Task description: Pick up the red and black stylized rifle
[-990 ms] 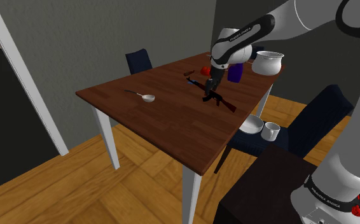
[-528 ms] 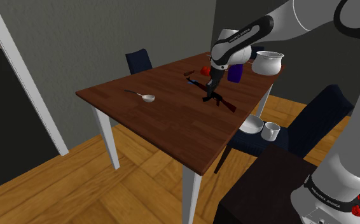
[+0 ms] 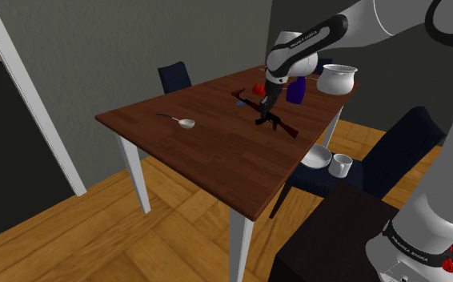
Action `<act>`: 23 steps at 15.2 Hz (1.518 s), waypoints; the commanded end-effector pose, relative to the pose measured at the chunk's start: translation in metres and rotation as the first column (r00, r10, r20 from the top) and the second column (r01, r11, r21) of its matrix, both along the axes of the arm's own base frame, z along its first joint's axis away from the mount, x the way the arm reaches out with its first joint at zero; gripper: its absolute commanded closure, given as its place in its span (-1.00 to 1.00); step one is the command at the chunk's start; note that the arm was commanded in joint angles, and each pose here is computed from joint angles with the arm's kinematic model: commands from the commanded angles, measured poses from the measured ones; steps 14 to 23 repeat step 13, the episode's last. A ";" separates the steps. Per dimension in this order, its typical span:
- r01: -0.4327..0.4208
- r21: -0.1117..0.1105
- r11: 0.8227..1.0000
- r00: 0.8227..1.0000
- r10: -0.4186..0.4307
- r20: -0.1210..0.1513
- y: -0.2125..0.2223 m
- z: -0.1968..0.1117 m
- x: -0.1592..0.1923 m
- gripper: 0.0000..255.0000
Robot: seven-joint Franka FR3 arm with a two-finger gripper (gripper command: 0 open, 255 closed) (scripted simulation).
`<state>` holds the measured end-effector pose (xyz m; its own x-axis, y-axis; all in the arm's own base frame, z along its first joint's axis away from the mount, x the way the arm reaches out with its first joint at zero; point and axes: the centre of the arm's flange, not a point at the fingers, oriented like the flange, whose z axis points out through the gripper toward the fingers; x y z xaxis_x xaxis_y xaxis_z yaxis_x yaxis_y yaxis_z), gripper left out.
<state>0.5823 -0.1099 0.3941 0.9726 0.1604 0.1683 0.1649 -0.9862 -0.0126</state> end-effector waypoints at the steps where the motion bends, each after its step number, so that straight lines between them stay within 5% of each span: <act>1: 0.000 0.000 1.000 1.000 0.000 0.000 0.000 0.010 -0.001 1.00; 11: 0.000 0.000 1.000 1.000 0.000 0.000 0.000 0.063 -0.001 1.00; 23: 0.000 0.000 1.000 1.000 0.000 0.000 0.000 0.063 -0.001 1.00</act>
